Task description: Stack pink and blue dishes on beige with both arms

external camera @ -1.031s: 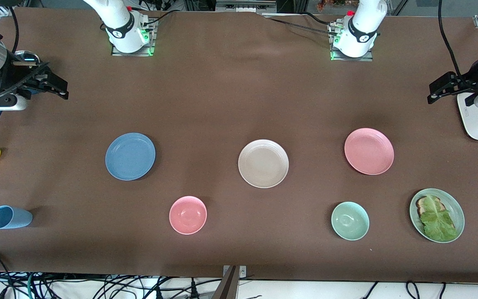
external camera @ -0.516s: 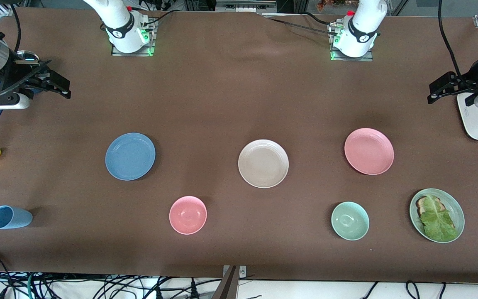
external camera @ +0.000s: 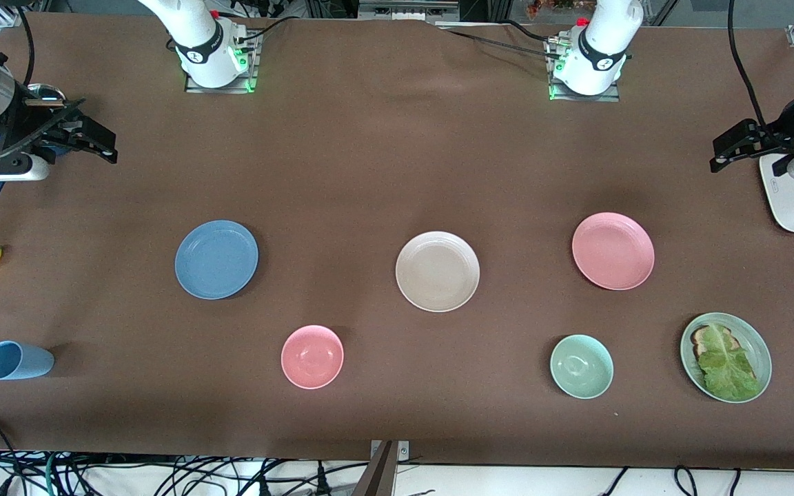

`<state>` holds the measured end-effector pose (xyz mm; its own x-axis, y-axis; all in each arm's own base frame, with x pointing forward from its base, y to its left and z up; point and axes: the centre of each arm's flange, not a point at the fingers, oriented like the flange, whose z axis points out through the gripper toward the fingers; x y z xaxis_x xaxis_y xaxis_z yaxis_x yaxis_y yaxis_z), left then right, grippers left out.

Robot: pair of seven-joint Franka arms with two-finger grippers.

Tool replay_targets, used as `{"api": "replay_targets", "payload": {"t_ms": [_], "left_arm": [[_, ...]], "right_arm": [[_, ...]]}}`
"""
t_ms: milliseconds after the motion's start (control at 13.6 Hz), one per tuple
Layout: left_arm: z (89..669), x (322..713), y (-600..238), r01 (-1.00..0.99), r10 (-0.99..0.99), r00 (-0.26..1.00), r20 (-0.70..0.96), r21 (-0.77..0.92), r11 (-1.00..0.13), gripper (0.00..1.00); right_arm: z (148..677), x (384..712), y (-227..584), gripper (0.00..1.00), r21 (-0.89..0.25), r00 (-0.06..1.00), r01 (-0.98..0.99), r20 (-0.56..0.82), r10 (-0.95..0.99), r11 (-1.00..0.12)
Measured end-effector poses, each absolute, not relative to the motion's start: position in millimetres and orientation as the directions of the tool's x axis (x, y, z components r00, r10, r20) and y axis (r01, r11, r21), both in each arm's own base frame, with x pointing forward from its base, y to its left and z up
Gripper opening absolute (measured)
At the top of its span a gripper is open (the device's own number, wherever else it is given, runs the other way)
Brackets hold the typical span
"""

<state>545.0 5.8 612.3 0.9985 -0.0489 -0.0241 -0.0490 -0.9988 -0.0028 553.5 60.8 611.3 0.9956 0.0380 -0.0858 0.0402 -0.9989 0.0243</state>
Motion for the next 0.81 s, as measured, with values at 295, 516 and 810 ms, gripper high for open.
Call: {"api": "replay_targets", "payload": {"t_ms": [295, 516, 810], "left_arm": [[611.3, 545.2, 5.8, -0.049, -0.049, 0.998, -0.026, -0.003, -0.999, 1.0], [610.5, 545.2, 5.8, -0.049, -0.049, 0.998, -0.028, -0.002, -0.999, 1.0], [610.0, 545.1, 5.8, -0.049, -0.049, 0.998, -0.029, -0.002, -0.999, 1.0]], "right_arm": [[611.8, 552.9, 63.8, 1.0, 0.024, 0.995, 0.046, -0.085, 0.043, -0.999], [612.3, 552.6, 64.7, 1.0, 0.024, 0.995, 0.047, -0.084, 0.045, -0.999], [612.5, 552.5, 64.7, 1.0, 0.024, 0.995, 0.047, -0.084, 0.045, -0.999]]}}
